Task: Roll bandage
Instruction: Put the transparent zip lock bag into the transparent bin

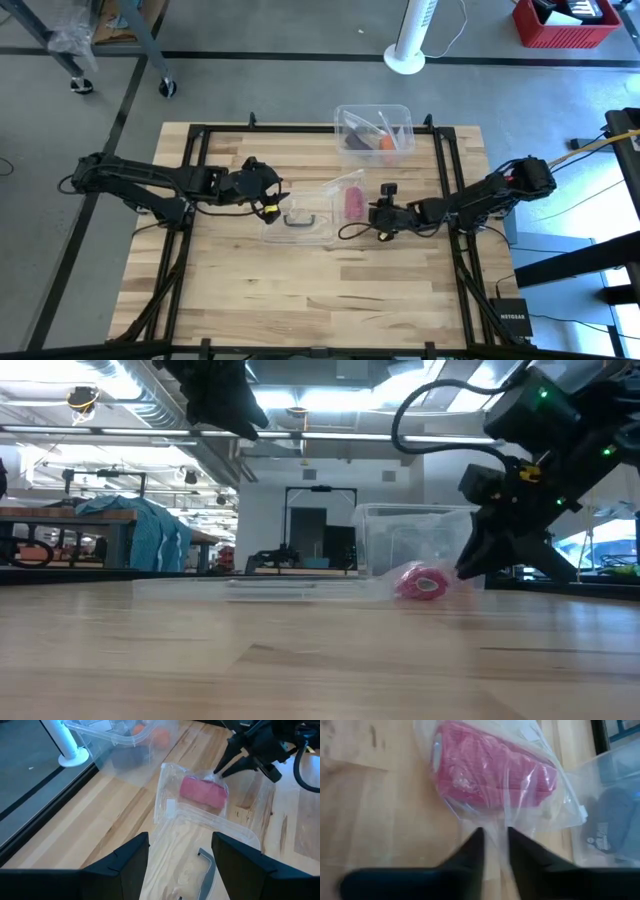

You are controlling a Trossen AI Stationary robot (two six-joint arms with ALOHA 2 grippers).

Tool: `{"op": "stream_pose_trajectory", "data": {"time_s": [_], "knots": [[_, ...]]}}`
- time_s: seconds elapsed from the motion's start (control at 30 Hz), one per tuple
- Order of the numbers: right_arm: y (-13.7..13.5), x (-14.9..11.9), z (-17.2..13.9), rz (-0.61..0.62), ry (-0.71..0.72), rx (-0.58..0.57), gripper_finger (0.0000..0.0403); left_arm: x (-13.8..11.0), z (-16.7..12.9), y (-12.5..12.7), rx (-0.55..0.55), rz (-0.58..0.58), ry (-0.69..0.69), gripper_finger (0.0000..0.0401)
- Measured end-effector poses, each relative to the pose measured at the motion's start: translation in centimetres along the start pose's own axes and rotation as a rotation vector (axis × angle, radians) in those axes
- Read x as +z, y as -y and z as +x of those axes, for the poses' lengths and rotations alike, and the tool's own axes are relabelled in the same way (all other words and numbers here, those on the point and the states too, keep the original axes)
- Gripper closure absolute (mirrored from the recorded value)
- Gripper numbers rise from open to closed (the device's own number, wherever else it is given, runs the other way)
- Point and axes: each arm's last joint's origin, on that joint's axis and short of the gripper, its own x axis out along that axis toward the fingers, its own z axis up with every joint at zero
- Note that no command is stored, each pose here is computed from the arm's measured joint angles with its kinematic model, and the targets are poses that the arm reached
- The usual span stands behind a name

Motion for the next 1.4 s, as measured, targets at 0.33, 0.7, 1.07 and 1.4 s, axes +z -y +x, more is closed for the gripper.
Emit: {"op": "stream_pose_trajectory", "data": {"time_s": [0.33,0.7,1.07,1.4], "knots": [[1.0,1.8,-4.2,-0.080,0.021,-0.149,0.0397,0.0,0.0,0.0,0.000,-0.011,0.001,0.0191],[0.8,5.3,-11.2,-0.124,0.329,-0.161,0.0400,0.8,3.4,1.2,-0.190,-0.037,0.031,0.0191],[0.1,7.0,-14.7,-0.161,0.441,-0.262,0.0401,-0.9,11.8,1.2,-0.475,-0.077,0.116,0.0191],[0.4,7.9,-15.9,-0.152,0.474,-0.267,0.0402,-1.7,15.4,2.2,-0.557,-0.092,0.252,0.0191]]}}
